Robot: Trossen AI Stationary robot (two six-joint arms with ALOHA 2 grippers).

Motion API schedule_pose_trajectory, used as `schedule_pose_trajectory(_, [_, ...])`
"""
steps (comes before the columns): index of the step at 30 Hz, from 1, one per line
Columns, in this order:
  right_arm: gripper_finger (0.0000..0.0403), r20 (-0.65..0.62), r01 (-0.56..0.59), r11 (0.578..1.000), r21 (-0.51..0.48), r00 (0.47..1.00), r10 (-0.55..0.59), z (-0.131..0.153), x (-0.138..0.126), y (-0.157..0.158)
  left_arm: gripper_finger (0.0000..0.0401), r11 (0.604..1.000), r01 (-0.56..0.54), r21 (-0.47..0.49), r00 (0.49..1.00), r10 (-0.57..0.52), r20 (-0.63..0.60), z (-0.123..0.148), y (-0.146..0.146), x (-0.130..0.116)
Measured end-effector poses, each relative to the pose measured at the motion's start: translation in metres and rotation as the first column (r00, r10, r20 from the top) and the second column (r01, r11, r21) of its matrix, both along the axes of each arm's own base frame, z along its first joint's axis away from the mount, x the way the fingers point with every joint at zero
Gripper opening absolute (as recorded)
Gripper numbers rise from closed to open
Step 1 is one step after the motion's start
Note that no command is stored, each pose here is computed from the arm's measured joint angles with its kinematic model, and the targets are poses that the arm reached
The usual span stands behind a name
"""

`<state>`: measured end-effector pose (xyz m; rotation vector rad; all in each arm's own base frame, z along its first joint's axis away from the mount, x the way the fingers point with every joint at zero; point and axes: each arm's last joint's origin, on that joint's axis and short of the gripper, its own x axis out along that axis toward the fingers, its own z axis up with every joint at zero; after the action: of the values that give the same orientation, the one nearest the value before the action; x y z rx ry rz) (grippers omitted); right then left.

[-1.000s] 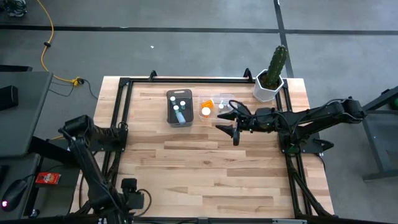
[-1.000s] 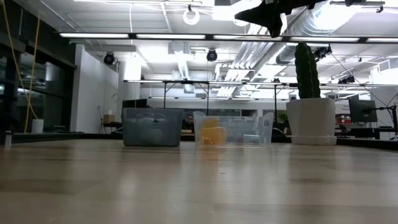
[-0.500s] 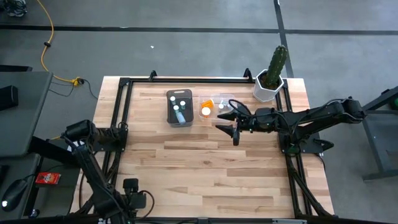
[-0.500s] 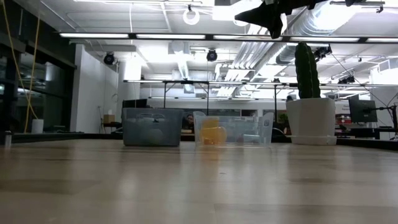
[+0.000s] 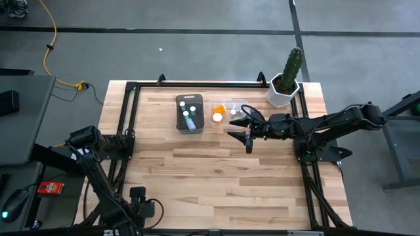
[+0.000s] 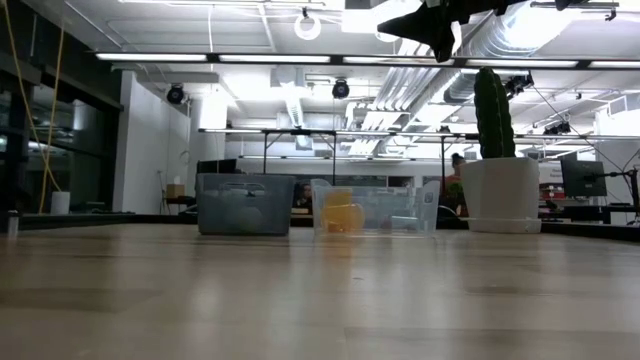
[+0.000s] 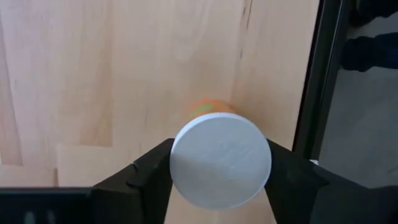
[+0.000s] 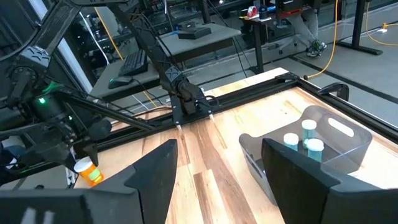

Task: Pick and place medicine bottles into bin by pill shape (circle, oval)
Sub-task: Put the orange capsule bottle into the transparent bin

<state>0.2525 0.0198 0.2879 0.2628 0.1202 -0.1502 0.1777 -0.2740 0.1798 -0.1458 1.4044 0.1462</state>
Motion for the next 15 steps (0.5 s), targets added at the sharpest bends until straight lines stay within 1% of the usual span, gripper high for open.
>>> schedule_pose_trajectory(3, [0.0226, 0.000, 0.000, 1.000, 0.000, 1.000, 0.000, 0.000, 0.000, 0.000, 0.0182, 1.000, 0.005, 0.003, 1.000, -0.005, 0.005, 0.003, 0.002, -0.001])
schedule_pose_trajectory(6, [0.0226, 0.000, 0.000, 1.000, 0.000, 1.000, 0.000, 0.000, 0.000, 0.000, 0.0183, 0.997, 0.074, 0.031, 0.997, -0.075, 0.015, 0.016, 0.010, -0.003])
schedule_pose_trajectory(8, [0.0226, 0.000, 0.000, 1.000, 0.000, 1.000, 0.000, 0.000, 0.000, 0.000, 0.0192, 0.988, 0.119, 0.094, 0.992, -0.122, 0.032, 0.031, 0.023, -0.006])
schedule_pose_trajectory(10, [0.0226, 0.000, 0.000, 1.000, 0.000, 1.000, 0.000, 0.000, 0.000, 0.000, 0.0201, 0.973, 0.148, 0.177, 0.984, -0.163, 0.077, 0.048, 0.039, -0.009])
schedule_pose_trajectory(12, [0.0226, 0.000, 0.000, 1.000, 0.000, 1.000, 0.000, 0.000, 0.000, 0.000, 0.0204, 0.958, 0.127, 0.257, 0.976, -0.167, 0.140, 0.070, 0.061, -0.011])
schedule_pose_trajectory(15, [0.0226, 0.000, 0.000, 1.000, 0.000, 1.000, 0.000, 0.000, 0.000, 0.000, 0.0205, 0.947, 0.012, 0.322, 0.953, -0.109, 0.283, 0.102, 0.099, -0.007])
